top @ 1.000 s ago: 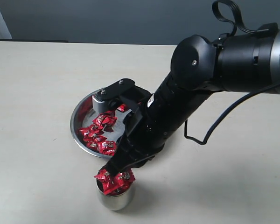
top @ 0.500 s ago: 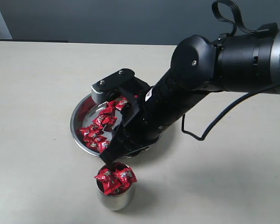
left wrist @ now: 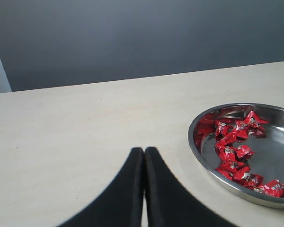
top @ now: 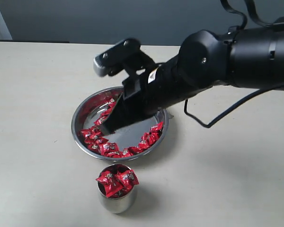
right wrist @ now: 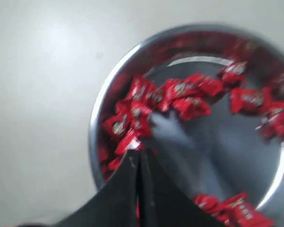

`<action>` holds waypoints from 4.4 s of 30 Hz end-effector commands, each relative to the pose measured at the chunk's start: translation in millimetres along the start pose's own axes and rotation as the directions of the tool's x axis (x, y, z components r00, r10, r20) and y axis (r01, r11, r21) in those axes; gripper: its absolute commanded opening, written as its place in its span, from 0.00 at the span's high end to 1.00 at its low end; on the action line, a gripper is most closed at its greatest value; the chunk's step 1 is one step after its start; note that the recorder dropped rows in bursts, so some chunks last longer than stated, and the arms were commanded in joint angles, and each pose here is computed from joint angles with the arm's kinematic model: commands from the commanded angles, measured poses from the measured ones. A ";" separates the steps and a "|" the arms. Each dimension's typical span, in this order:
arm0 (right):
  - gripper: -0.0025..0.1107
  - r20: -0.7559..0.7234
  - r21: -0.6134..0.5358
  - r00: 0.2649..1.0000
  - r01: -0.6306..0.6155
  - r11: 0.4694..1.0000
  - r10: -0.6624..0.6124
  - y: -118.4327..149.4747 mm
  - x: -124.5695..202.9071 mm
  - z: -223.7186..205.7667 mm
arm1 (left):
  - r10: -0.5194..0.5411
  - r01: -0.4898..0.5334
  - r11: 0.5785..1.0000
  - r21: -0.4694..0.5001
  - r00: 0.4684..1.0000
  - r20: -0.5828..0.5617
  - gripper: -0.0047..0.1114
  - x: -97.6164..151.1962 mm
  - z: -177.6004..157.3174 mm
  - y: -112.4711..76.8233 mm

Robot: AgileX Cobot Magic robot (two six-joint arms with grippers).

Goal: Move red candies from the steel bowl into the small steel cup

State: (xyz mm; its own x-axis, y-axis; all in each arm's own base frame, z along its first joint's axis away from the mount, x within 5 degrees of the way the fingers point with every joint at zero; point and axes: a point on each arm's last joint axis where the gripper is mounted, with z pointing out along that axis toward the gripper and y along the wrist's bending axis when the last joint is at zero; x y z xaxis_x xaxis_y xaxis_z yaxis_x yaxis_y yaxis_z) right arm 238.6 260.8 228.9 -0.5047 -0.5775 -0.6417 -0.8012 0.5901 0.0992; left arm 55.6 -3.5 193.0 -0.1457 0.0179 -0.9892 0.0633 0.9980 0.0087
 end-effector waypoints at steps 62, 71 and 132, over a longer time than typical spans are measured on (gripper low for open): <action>0.98 0.529 0.536 0.810 -0.551 0.640 0.254 -121.0 117.8 -196.9 | -0.005 0.005 1.000 0.002 1.000 0.003 0.96 0.8 -0.1 -0.2; 0.98 0.658 0.528 0.725 -0.637 0.562 0.203 -45.6 222.5 -191.3 | -0.005 0.005 1.000 0.002 1.000 0.003 0.96 0.8 -0.1 -0.2; 0.98 0.697 0.558 0.711 -0.623 0.548 0.099 -12.0 272.8 -174.9 | -0.005 0.005 1.000 0.002 1.000 0.003 0.96 0.8 -0.1 -0.2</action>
State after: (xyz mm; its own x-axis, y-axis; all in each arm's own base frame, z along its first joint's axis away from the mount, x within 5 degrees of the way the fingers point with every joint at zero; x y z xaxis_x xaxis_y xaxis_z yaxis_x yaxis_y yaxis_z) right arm 54.5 -2.3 186.5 -0.2208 0.0473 -0.9742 0.0519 0.9980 0.0367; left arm 55.6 -3.5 193.0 -0.1457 0.0179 -0.9892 0.0633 0.9980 0.0087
